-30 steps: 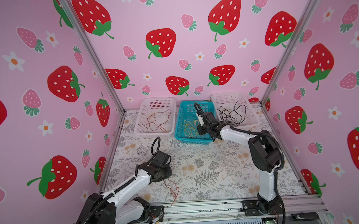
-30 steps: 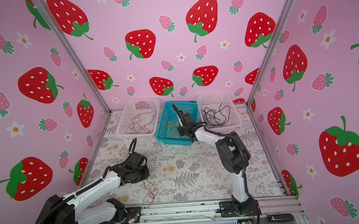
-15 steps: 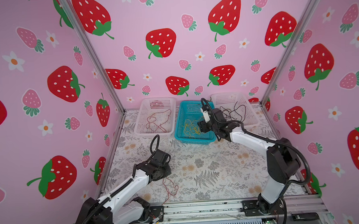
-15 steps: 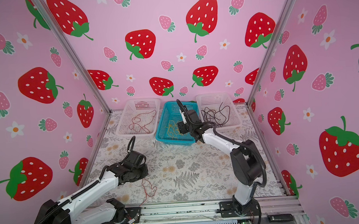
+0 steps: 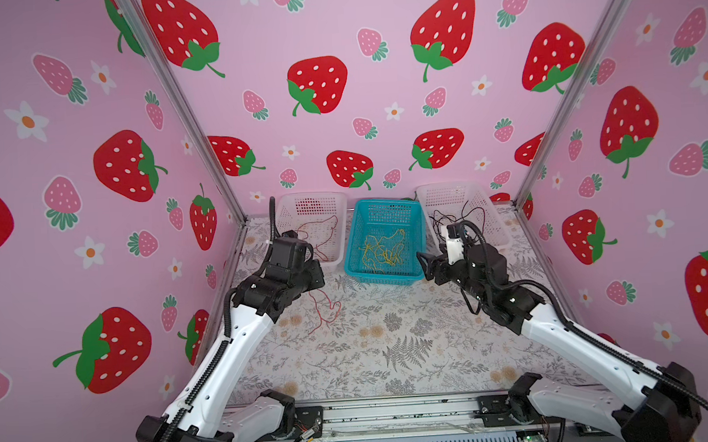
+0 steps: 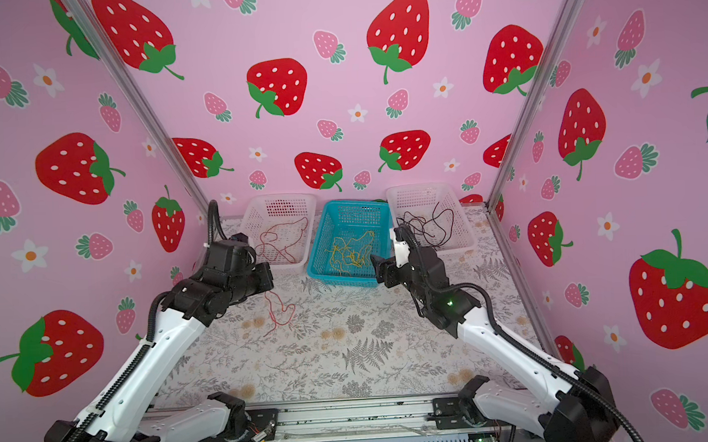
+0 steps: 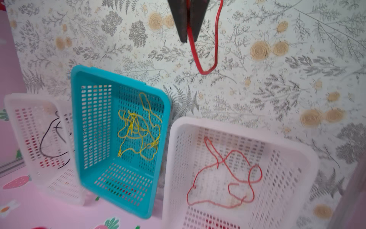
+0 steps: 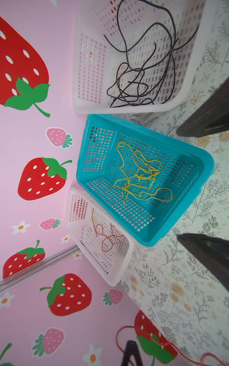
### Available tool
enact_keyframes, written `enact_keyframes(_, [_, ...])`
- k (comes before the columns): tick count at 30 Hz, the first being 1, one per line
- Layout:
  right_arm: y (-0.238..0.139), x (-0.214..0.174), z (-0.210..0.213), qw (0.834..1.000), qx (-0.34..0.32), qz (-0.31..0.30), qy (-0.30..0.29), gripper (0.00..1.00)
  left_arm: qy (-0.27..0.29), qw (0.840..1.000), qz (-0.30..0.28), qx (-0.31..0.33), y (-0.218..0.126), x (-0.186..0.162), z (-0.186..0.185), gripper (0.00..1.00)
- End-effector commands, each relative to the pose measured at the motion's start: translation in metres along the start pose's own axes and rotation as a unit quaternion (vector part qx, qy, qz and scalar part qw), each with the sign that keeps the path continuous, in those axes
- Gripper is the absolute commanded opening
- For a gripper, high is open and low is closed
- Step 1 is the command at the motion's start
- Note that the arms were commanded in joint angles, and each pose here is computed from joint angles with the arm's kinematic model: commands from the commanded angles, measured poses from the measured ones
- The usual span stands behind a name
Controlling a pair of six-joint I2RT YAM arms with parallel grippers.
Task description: Untangle the cables
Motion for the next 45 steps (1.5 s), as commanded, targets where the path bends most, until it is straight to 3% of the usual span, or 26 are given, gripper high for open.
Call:
enact_keyframes(1, [-0.016, -0.008, 0.002, 1.0, 0.008, -0.004, 0.018, 0.78, 0.049, 0.998, -0.028, 0.013, -0.001, 0.033, -0.005, 0.0])
enact_keyframes(9, [-0.047, -0.011, 0.008, 0.999, 0.026, -0.018, 0.009, 0.79, 0.053, 0.989, -0.128, 0.046, 0.061, 0.127, -0.004, 0.0])
enact_keyframes(15, [-0.068, -0.019, 0.011, 0.999, 0.038, -0.026, 0.001, 0.79, 0.059, 0.989, -0.109, 0.076, 0.134, 0.166, 0.007, 0.0])
enact_keyframes(21, [-0.08, -0.024, 0.009, 0.999, 0.041, -0.024, 0.005, 0.79, 0.055, 0.99, -0.075, 0.106, 0.2, 0.167, 0.027, 0.0])
enact_keyframes(23, [-0.084, -0.022, 0.008, 0.999, 0.038, -0.025, 0.004, 0.79, 0.06, 0.99, -0.061, 0.108, 0.216, 0.164, 0.03, 0.05])
enact_keyframes(25, [-0.088, -0.019, 0.004, 0.999, 0.024, -0.026, 0.003, 0.79, 0.064, 0.991, -0.052, 0.11, 0.225, 0.163, 0.031, 0.24])
enact_keyframes(28, [-0.09, -0.018, 0.0, 1.0, 0.006, -0.024, 0.003, 0.81, 0.062, 0.992, -0.054, 0.091, 0.215, 0.166, 0.025, 0.39])
enact_keyframes(30, [-0.091, -0.021, -0.004, 1.0, -0.008, -0.027, 0.007, 0.86, 0.053, 0.994, -0.066, 0.075, 0.198, 0.169, 0.02, 0.61])
enact_keyframes(31, [-0.091, -0.024, -0.008, 0.999, -0.023, -0.031, 0.009, 0.94, 0.045, 0.994, -0.079, 0.063, 0.183, 0.171, 0.016, 0.73])
enact_keyframes(32, [-0.091, -0.027, -0.012, 0.999, -0.038, -0.035, 0.014, 1.0, 0.039, 0.994, -0.091, 0.053, 0.17, 0.171, 0.013, 0.79])
enact_keyframes(35, [-0.096, -0.029, -0.025, 0.994, -0.089, -0.059, 0.033, 0.99, 0.009, 0.992, -0.125, 0.02, 0.129, 0.161, 0.01, 0.99])
enact_keyframes(39, [-0.107, -0.031, -0.047, 0.979, -0.178, -0.094, 0.035, 0.99, -0.004, 0.984, -0.176, 0.0, 0.065, 0.128, 0.011, 0.99])
enact_keyframes(45, [-0.109, -0.052, -0.086, 0.929, -0.351, -0.109, -0.047, 0.99, 0.023, 0.975, -0.219, 0.019, 0.017, 0.046, 0.041, 0.99])
Point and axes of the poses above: each gripper's point midway between its finger pads, its own y axis out along the fingers, its own z axis along the line the jaws close on, x = y × z, the point moved 6 cm from there along -y, back along the fingers, and after that the axes turned 5 degrees about -y, right-handed, at the moved point
